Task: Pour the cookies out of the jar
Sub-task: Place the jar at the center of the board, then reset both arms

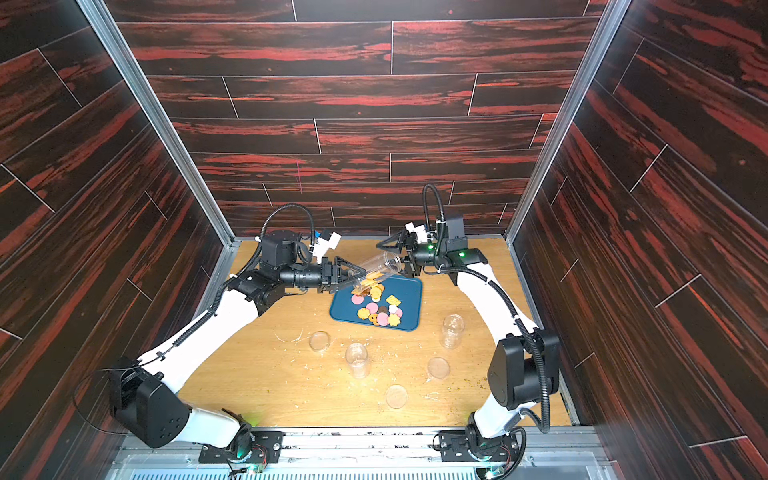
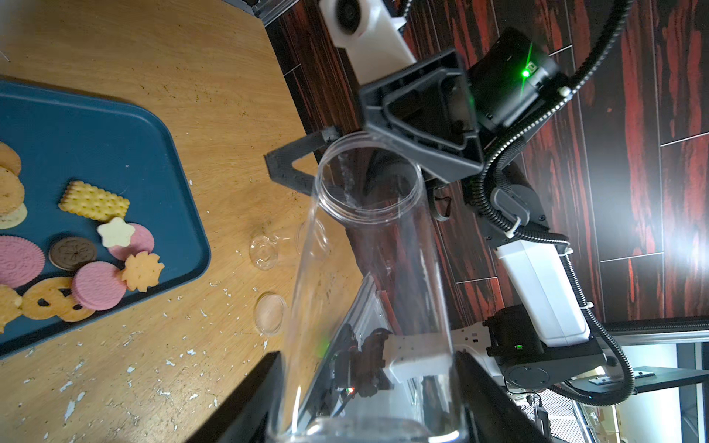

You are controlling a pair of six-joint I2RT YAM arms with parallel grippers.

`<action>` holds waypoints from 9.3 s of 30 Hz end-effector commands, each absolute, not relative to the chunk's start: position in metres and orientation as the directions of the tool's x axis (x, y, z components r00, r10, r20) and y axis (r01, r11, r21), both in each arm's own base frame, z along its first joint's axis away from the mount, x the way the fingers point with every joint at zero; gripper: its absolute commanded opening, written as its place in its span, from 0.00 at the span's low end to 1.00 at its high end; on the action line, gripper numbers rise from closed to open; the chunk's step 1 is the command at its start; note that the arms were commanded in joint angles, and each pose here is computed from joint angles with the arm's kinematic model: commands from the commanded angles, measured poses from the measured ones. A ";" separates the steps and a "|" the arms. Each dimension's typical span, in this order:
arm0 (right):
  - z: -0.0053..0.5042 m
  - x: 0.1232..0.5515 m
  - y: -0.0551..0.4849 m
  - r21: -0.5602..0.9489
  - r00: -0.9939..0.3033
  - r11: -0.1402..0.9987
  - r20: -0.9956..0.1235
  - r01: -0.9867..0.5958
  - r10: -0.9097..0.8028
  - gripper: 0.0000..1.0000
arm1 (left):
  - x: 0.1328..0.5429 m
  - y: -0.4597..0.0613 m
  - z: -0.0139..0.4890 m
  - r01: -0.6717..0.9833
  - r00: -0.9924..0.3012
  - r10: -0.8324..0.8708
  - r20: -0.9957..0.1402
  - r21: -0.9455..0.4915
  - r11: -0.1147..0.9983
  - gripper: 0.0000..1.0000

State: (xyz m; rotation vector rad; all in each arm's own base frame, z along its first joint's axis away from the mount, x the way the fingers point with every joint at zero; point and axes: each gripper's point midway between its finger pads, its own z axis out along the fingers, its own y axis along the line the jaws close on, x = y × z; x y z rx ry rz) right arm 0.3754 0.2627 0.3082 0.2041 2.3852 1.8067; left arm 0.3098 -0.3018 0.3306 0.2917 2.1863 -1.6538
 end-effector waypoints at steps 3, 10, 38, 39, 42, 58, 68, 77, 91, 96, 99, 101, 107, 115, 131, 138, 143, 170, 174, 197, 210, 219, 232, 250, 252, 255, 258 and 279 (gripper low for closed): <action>0.319 0.364 0.248 0.962 -0.979 0.274 -0.069 -0.014 0.193 0.80 | 0.304 -0.298 0.351 0.449 -0.873 -0.065 -0.484 -0.849 0.279 0.70; 0.333 0.338 0.223 0.948 -0.986 0.303 -0.133 -0.096 0.102 0.77 | 0.302 -0.298 0.351 0.446 -0.877 -0.058 -0.477 -0.852 0.273 0.70; 0.362 0.319 0.244 0.961 -0.968 0.115 -0.253 -0.252 -0.008 0.23 | 0.297 -0.302 0.353 0.439 -0.886 -0.042 -0.462 -0.865 0.244 0.71; 0.362 0.319 0.244 0.961 -0.967 0.114 -0.253 -0.253 -0.008 0.22 | 0.297 -0.302 0.353 0.438 -0.887 -0.042 -0.460 -0.865 0.244 0.71; 0.359 0.318 0.244 0.961 -0.968 0.114 -0.251 -0.250 -0.009 0.17 | 0.297 -0.302 0.352 0.435 -0.888 -0.042 -0.458 -0.867 0.244 0.71; 0.352 0.321 0.223 0.954 -0.966 0.189 -0.249 -0.233 0.064 0.00 | 0.309 -0.282 0.328 0.388 -0.895 -0.072 -0.440 -0.849 0.358 1.00; 0.288 0.351 0.157 0.658 -0.939 0.748 -0.303 -0.081 0.165 0.00 | 0.320 -0.238 0.296 0.338 -0.870 -0.090 -0.485 -0.718 0.608 1.00; 0.237 0.358 0.129 0.356 -0.935 0.935 -0.331 0.003 0.129 0.00 | 0.315 -0.204 0.284 0.294 -0.849 -0.069 -0.524 -0.578 0.761 1.00; 0.183 0.284 0.208 0.169 -0.966 0.969 -0.219 -0.179 -0.140 0.00 | 0.310 -0.163 0.283 0.202 -0.806 -0.123 -0.578 -0.465 0.862 1.00; 0.164 0.270 0.223 0.184 -0.966 0.965 -0.215 -0.188 -0.147 0.00 | 0.311 -0.154 0.284 0.172 -0.790 -0.145 -0.596 -0.442 0.881 1.00; 0.155 0.270 0.231 0.169 -0.957 0.962 -0.233 -0.215 -0.173 0.00 | 0.310 -0.154 0.285 0.170 -0.791 -0.149 -0.594 -0.447 0.878 1.00; 0.149 0.269 0.234 0.156 -0.954 0.962 -0.240 -0.223 -0.182 0.00 | 0.310 -0.154 0.287 0.169 -0.788 -0.153 -0.596 -0.449 0.878 1.00; 0.137 0.266 0.238 0.144 -0.941 0.960 -0.279 -0.238 -0.191 0.00 | 0.307 -0.152 0.290 0.168 -0.779 -0.161 -0.606 -0.449 0.878 1.00; 0.123 0.251 0.240 0.146 -0.941 0.958 -0.274 -0.247 -0.201 0.00 | 0.304 -0.151 0.287 0.162 -0.781 -0.169 -0.601 -0.456 0.875 1.00; 0.156 0.243 0.240 0.151 -0.937 0.962 -0.304 -0.225 -0.172 0.46 | 0.301 -0.151 0.286 0.163 -0.784 -0.170 -0.597 -0.461 0.872 1.00; 0.216 0.249 0.244 0.179 -0.910 0.957 -0.387 -0.230 -0.147 0.46 | 0.301 -0.147 0.292 0.162 -0.765 -0.178 -0.619 -0.452 0.877 1.00; 0.275 0.266 0.236 0.141 -0.855 0.959 -0.498 -0.245 -0.145 0.48 | 0.302 -0.142 0.305 0.165 -0.732 -0.188 -0.655 -0.439 0.883 1.00; 0.338 0.418 -0.001 0.266 -0.352 0.964 -0.901 0.010 0.253 0.60 | 0.299 0.006 0.289 -0.385 -0.460 -0.422 -0.781 -0.253 0.888 1.00; 0.316 0.420 -0.027 0.232 -0.317 0.971 -0.919 0.049 0.236 0.69 | 0.295 0.021 0.282 -0.406 -0.395 -0.366 -0.843 -0.197 0.892 1.00; 0.136 0.414 -0.047 0.251 -0.340 0.968 -0.908 0.028 0.245 0.79 | 0.283 0.077 0.216 -0.566 -0.314 -0.253 -0.915 -0.033 0.824 1.00; 0.126 0.393 -0.037 0.219 -0.233 0.976 -0.950 -0.011 0.210 0.80 | 0.335 0.089 0.167 -0.552 -0.286 -0.218 -0.933 -0.025 0.833 1.00; 0.129 0.387 -0.028 0.185 -0.199 0.982 -0.965 -0.044 0.173 0.80 | 0.368 0.086 0.124 -0.509 -0.326 -0.195 -0.925 -0.002 0.861 1.00; 0.130 0.379 -0.020 0.160 -0.159 0.984 -0.976 -0.082 0.146 0.80 | 0.383 0.048 0.114 -0.270 -0.329 -0.110 -0.938 -0.018 0.963 1.00; 0.121 0.384 -0.014 0.134 -0.162 0.987 -0.980 -0.091 0.118 0.99 | 0.395 0.052 0.093 -0.288 -0.352 -0.111 -0.929 -0.005 0.958 1.00; 0.120 0.384 -0.014 0.131 -0.166 0.988 -0.979 -0.087 0.115 0.99 | 0.395 0.052 0.093 -0.288 -0.353 -0.111 -0.929 -0.005 0.957 1.00; 0.121 0.384 -0.013 0.129 -0.164 0.987 -0.980 -0.093 0.113 0.99 | 0.395 0.052 0.093 -0.288 -0.353 -0.111 -0.929 -0.005 0.958 1.00; 0.120 0.384 -0.013 0.130 -0.165 0.987 -0.980 -0.092 0.113 0.99 | 0.395 0.052 0.093 -0.288 -0.352 -0.111 -0.929 -0.005 0.957 1.00; 0.119 0.386 -0.006 0.115 -0.178 0.985 -0.980 -0.130 0.091 0.99 | 0.395 0.052 0.093 -0.289 -0.352 -0.112 -0.929 -0.006 0.957 1.00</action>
